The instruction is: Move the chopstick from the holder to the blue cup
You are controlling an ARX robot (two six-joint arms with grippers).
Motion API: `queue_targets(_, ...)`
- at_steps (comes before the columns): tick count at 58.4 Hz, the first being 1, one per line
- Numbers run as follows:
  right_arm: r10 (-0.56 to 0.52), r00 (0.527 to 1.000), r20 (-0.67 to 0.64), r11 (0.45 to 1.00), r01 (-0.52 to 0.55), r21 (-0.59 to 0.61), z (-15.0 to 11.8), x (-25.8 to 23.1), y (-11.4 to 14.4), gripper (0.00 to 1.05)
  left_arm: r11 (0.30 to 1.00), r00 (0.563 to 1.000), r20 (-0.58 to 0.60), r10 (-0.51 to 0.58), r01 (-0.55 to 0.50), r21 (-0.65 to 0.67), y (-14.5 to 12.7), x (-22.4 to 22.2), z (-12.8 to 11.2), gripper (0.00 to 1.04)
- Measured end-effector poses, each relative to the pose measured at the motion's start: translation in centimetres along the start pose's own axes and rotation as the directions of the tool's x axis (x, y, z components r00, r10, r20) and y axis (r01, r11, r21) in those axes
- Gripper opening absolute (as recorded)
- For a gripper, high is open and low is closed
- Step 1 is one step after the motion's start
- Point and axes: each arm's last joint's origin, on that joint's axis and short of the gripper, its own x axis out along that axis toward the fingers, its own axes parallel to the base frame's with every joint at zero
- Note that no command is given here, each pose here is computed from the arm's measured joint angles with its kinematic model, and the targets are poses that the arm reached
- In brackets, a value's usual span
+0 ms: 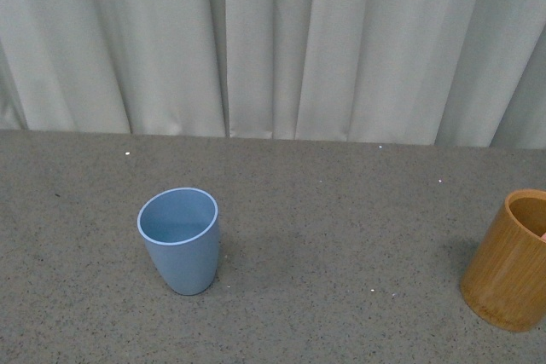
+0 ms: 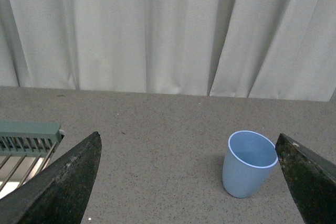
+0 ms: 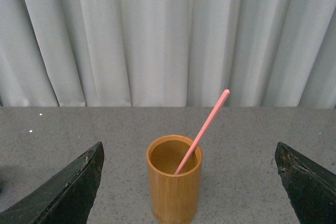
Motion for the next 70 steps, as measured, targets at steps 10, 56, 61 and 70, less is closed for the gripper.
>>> queue_targets(10, 0.0, 1.0, 0.0, 1.0, 0.0, 0.0, 0.0, 0.0, 0.0, 0.95, 1.0, 1.0, 0.0, 0.0, 0.0, 0.0, 0.0, 0.0, 0.0, 0.98)
queue_targets(56, 0.0, 1.0, 0.0, 1.0, 0.0, 0.0, 0.0, 0.0, 0.0, 0.95, 1.0, 1.0, 0.0, 0.0, 0.0, 0.0, 0.0, 0.0, 0.0, 0.98)
queue_targets(61, 0.0, 1.0, 0.0, 1.0, 0.0, 0.0, 0.0, 0.0, 0.0, 0.95, 1.0, 1.0, 0.0, 0.0, 0.0, 0.0, 0.0, 0.0, 0.0, 0.98)
queue_targets(70, 0.0, 1.0, 0.0, 1.0, 0.0, 0.0, 0.0, 0.0, 0.0, 0.95, 1.0, 1.0, 0.0, 0.0, 0.0, 0.0, 0.0, 0.0, 0.0, 0.98)
